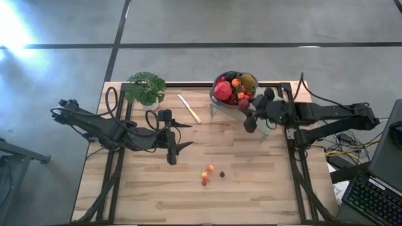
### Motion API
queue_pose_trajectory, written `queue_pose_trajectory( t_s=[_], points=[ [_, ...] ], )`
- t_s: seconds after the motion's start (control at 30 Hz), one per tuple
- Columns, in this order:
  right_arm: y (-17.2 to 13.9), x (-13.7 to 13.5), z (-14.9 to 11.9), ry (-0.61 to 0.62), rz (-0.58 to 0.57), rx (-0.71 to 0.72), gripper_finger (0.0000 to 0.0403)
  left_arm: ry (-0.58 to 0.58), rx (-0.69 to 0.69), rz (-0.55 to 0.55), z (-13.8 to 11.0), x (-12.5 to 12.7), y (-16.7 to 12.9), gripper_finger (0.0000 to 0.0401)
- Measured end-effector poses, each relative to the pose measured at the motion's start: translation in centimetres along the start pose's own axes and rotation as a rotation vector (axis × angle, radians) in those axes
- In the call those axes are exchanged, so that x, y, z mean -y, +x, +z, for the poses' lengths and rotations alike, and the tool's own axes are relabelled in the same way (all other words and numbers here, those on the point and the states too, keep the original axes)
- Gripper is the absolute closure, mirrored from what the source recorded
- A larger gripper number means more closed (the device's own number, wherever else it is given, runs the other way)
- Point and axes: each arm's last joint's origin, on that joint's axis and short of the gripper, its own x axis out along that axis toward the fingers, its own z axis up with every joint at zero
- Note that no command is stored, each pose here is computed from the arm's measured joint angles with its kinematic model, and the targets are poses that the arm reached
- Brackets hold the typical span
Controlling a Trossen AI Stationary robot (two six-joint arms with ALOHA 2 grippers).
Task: Pick & Place Fruit
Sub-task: Put the pomegranate into the red gray colander on the shelf
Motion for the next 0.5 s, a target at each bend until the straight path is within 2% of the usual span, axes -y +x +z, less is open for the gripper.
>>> queue_pose_trajectory(
  t_s=[0.27, 0.5],
  points=[
    [2.4, 1.7, 0.5, 0.027, 0.011, -0.024, 0.0206, -0.027, 0.0, 0.0, 0.0, 0.0, 0.0, 0.0128],
    [3.7, 2.7, 0.5, 0.03, -0.004, -0.054, 0.0196, -0.031, 0.005, 0.001, 0.1, 0.0, 0.0, 0.0128]
  ],
)
